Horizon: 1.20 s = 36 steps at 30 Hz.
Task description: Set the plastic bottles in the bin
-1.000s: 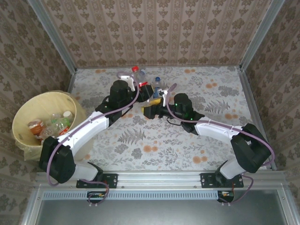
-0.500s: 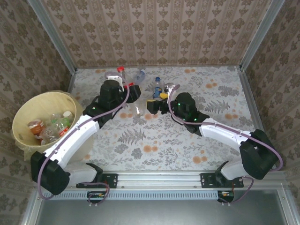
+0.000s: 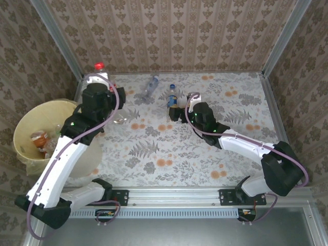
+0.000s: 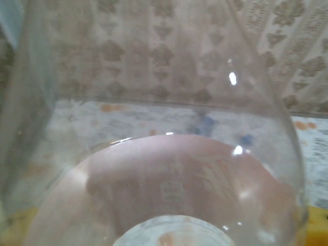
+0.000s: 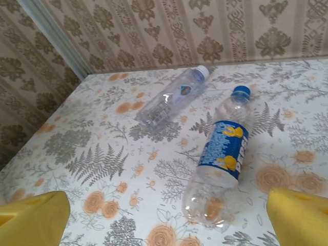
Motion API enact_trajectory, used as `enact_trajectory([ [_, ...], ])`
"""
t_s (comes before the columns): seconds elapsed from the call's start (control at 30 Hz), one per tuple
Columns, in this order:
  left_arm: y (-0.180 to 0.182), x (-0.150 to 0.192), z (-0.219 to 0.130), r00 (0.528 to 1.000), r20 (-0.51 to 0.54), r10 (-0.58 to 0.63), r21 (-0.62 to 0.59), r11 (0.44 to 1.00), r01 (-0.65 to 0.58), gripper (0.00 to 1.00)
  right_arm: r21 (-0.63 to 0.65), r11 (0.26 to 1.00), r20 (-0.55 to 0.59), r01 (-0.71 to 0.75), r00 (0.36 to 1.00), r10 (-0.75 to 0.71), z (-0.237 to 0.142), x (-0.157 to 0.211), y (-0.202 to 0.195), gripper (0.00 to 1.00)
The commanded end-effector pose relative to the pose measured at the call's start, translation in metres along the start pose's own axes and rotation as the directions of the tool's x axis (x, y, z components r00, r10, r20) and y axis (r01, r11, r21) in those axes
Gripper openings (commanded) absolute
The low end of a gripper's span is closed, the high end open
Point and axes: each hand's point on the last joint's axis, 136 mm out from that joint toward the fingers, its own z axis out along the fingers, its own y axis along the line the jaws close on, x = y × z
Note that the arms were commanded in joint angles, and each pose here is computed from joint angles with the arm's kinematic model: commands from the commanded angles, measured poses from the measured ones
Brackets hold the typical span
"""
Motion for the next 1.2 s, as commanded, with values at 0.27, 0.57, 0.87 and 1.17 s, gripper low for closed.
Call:
enact_trajectory([
  [0.27, 0.091, -0.052, -0.073, 0.985, 0.082, 0.149, -0.388, 0.915, -0.106, 0.64, 0.012, 0.998, 0.041, -0.069, 0.997, 0.068, -0.003, -0.009, -0.008, 1.0],
  [0.57, 0.161, -0.049, -0.088, 0.997, 0.066, 0.042, -0.567, 0.824, 0.003, 0.65, 0.006, 0.996, 0.024, -0.087, 0.996, 0.087, -0.001, -0.007, -0.008, 1.0],
  [0.87, 0.197, -0.002, -0.074, 0.981, -0.06, -0.183, -0.59, 0.8, 0.113, 0.65, 0.022, 0.995, 0.015, -0.093, 0.996, 0.093, -0.002, -0.005, -0.011, 1.0],
  [1.17, 0.204, 0.055, -0.054, 0.916, -0.205, -0.345, -0.563, 0.807, 0.177, 0.69, 0.019, 0.995, -0.009, -0.094, 0.995, 0.094, 0.004, -0.002, -0.01, 1.0],
])
